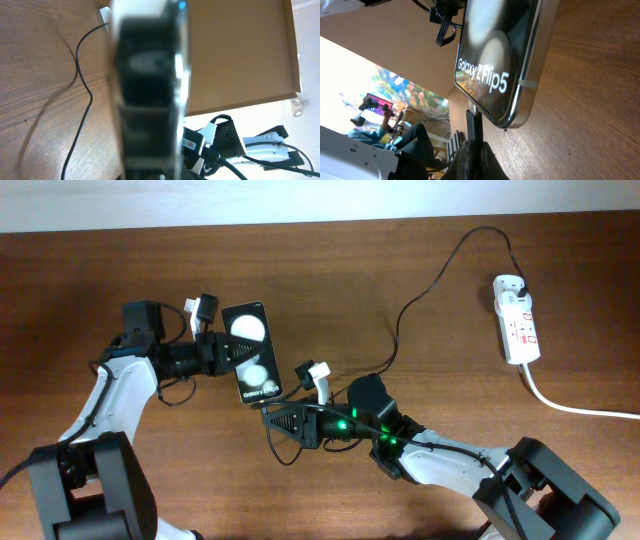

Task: Plug charger to phone and switch on socket
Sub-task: 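Push the plug up into the phone port with the right gripper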

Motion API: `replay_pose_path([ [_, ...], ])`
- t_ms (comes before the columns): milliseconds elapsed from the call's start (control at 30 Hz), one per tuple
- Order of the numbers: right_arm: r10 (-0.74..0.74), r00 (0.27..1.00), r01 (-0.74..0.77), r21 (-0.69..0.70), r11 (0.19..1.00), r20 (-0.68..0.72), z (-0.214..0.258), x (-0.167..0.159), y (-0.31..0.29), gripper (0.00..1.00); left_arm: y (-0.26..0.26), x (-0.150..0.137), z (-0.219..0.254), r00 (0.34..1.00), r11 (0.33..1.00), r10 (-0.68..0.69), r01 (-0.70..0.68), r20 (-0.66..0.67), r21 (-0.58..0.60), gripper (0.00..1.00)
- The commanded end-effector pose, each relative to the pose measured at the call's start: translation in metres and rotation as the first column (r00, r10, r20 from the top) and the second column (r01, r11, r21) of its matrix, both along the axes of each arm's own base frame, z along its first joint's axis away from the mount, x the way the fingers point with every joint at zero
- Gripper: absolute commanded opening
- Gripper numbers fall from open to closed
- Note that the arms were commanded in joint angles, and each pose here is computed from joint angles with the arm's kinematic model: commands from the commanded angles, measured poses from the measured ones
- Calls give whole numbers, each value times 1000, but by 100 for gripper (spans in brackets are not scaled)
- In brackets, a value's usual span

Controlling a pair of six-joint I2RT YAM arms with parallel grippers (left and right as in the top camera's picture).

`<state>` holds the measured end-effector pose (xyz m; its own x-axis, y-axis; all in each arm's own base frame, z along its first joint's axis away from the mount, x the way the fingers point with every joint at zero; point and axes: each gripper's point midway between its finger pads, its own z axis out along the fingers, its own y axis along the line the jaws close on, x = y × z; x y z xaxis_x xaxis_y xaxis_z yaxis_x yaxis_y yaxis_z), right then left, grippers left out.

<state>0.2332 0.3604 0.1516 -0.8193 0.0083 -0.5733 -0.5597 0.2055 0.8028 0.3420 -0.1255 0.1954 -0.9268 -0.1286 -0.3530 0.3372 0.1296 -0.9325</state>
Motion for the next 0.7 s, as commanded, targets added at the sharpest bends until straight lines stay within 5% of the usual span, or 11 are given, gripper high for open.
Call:
replay_pose_path([
  [0,-64,998,64,-8,998,15,-1,11,-2,4,0,-1,4,1000,1000,-12,12,14,-29,0],
  [667,-116,993,116,2,993,28,2,27,-12,4,0,0,0,1000,1000,-3,3,10,-5,0],
])
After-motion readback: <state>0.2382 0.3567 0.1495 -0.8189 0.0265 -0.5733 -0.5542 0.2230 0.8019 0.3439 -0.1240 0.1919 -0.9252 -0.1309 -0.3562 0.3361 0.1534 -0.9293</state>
